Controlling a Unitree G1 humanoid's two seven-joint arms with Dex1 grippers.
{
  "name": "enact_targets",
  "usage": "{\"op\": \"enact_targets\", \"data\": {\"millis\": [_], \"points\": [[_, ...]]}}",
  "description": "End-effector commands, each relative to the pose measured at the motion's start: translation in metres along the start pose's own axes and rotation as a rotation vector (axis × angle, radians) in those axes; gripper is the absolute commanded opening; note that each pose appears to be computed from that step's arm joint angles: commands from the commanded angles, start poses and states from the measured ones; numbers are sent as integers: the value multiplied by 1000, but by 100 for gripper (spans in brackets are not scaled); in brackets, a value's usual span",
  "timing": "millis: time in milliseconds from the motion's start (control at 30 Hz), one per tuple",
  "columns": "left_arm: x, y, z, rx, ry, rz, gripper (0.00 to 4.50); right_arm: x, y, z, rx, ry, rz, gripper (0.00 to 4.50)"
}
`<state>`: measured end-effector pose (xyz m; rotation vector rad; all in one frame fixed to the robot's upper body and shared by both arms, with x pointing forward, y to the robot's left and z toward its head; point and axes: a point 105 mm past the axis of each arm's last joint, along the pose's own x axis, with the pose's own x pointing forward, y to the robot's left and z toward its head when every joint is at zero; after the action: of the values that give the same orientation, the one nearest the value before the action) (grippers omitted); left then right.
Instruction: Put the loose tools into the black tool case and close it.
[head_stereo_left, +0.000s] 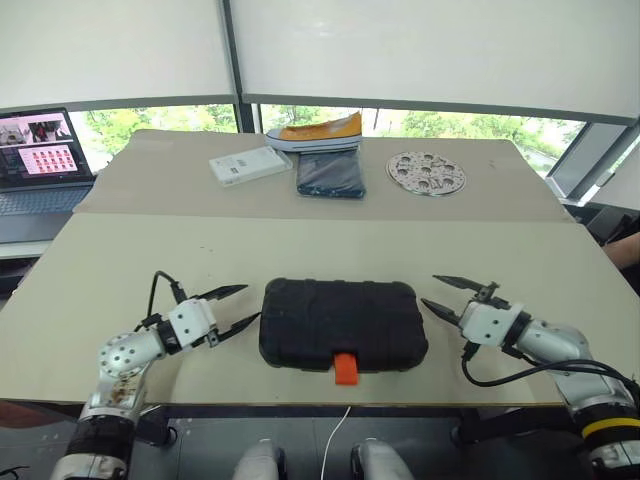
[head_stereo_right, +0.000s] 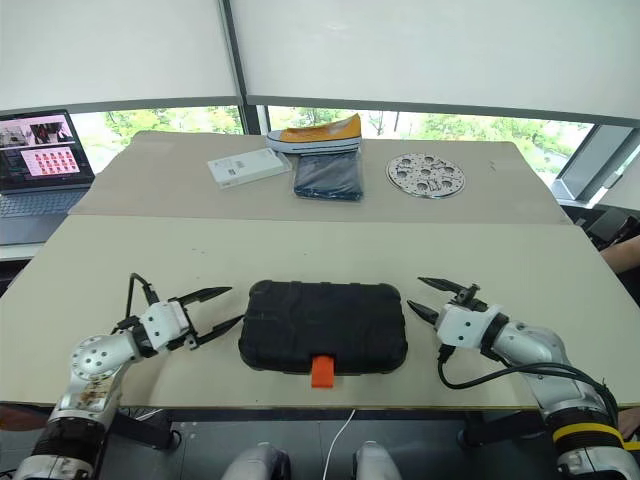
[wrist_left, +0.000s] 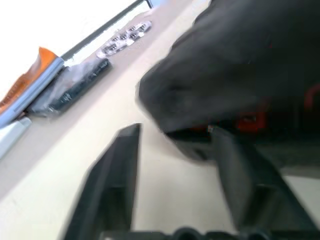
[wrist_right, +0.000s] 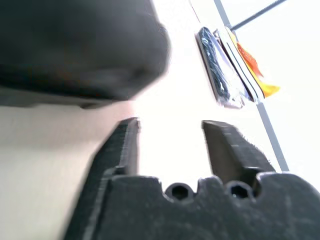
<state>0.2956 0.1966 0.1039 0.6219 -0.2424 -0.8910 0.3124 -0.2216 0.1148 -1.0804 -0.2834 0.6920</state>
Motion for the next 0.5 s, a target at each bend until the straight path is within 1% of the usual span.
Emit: {"op": "enact_targets", "data": {"millis": [33,100,167,200,267,300,400,433,467,500], "points": [[-21,24,-10,-83,85,99,390,-30,-22,-16,38,78,-89,401],[-28,35,-17,-143,122,137,390,-42,-21,-20,129,105,-81,401],[-27,44,-22,-195,149,158,390,-49,-11,-13,307,77,-25,357],[-24,49,-22,-213,152,165,363,-53,-3,-7,411,59,19,327],[-7,57,-21,-260,144,149,308,-58,17,14,527,24,153,253],[1,60,-20,-270,141,141,281,-60,27,22,569,20,213,227],[23,64,-18,-291,133,94,156,-59,48,39,631,19,338,114],[29,64,-18,-292,135,80,130,-58,56,42,662,26,373,90],[38,63,-18,-298,135,42,81,-55,66,46,681,24,409,49],[45,61,-17,-303,136,14,49,-53,72,49,691,22,433,18]]}}
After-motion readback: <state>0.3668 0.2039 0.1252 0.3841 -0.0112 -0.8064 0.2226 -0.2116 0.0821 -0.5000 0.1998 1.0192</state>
